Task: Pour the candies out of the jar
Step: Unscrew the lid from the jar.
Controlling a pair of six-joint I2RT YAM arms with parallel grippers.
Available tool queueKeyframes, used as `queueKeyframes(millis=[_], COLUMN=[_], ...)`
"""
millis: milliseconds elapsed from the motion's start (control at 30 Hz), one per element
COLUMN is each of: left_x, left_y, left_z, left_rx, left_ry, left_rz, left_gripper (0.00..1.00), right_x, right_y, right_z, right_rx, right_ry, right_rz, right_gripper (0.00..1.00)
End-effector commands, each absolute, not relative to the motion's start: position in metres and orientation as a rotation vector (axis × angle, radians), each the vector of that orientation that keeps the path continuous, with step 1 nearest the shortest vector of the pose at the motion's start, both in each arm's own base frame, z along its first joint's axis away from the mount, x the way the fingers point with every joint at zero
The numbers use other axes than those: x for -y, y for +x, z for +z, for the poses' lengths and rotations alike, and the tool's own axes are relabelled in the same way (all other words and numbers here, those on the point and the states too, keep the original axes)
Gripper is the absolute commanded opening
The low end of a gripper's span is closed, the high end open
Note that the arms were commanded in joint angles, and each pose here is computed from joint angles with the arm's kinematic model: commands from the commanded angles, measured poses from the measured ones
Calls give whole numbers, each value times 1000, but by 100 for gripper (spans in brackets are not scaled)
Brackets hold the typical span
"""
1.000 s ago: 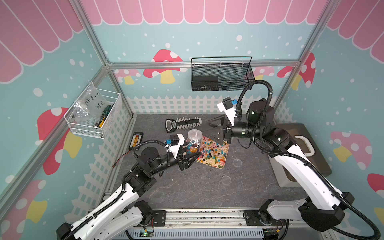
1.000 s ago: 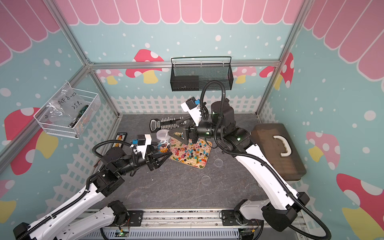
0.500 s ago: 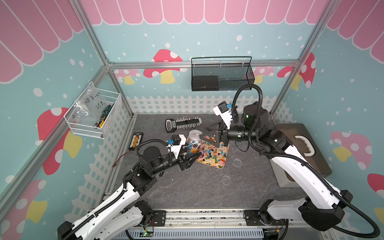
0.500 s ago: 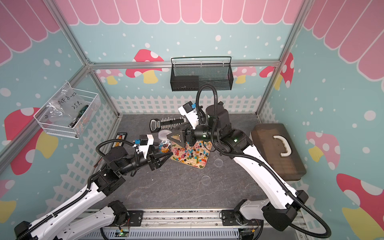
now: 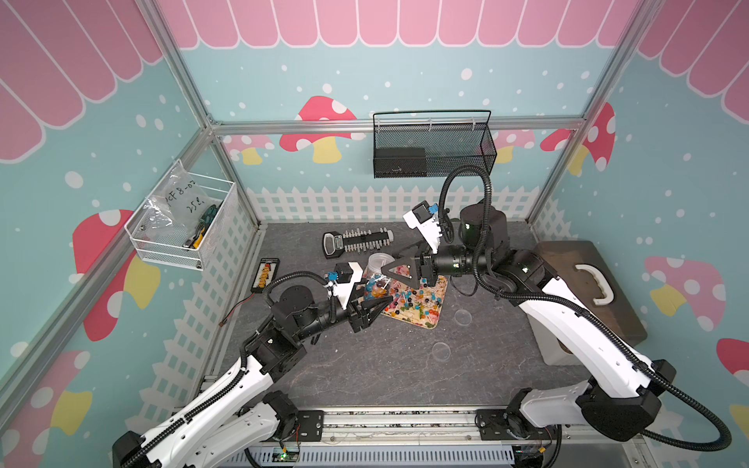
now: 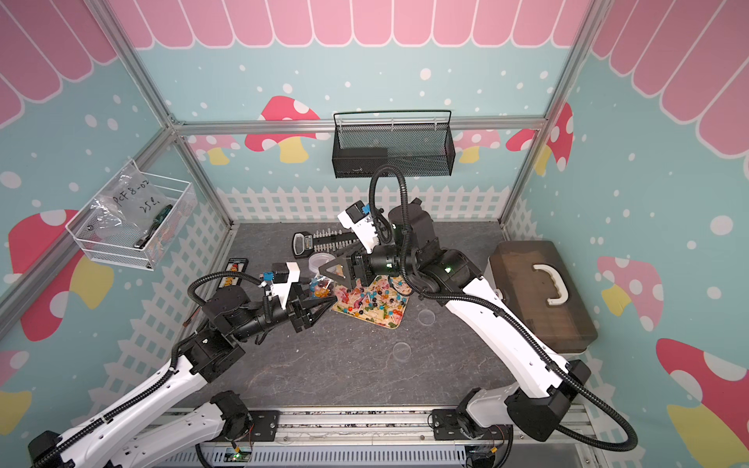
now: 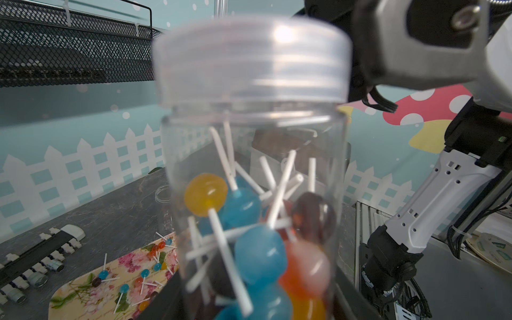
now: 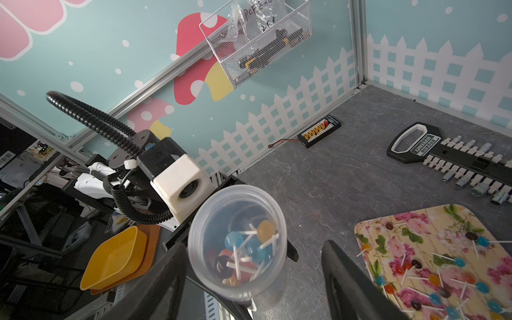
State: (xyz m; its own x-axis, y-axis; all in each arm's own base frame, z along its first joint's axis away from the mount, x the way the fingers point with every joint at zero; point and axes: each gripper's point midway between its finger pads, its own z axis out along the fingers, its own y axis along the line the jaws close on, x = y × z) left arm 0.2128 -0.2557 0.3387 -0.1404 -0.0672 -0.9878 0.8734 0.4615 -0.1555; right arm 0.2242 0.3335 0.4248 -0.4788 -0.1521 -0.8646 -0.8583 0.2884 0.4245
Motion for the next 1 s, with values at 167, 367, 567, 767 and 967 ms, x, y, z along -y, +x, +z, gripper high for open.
queueKeyframes(millis=[167,367,567,767,967], left_x=[261,262,260,260,264], left_y=[216,216,214,204,186], left_z=[343,345,348,356,372], left_rx=[-1443,-1433,-1427,-1406,-1366], left_ry=[748,749,751,772,824], left_rz=[-968,-967,-966,-1005,-1098], left_gripper=[58,58,58,58,58], right_x=[-352,-355,-356,-355,-340], right_y=[218,221,220,204,149], right_z=[431,426,427,450,483], right_rx=[-1802,-1818,-1800,-1604,-1091], right_ry=[-984,-1001,-1033,-1210,-1523], right_rz=[1244,1209,1193,1214,1313], right_gripper=[74,62,44,39,40])
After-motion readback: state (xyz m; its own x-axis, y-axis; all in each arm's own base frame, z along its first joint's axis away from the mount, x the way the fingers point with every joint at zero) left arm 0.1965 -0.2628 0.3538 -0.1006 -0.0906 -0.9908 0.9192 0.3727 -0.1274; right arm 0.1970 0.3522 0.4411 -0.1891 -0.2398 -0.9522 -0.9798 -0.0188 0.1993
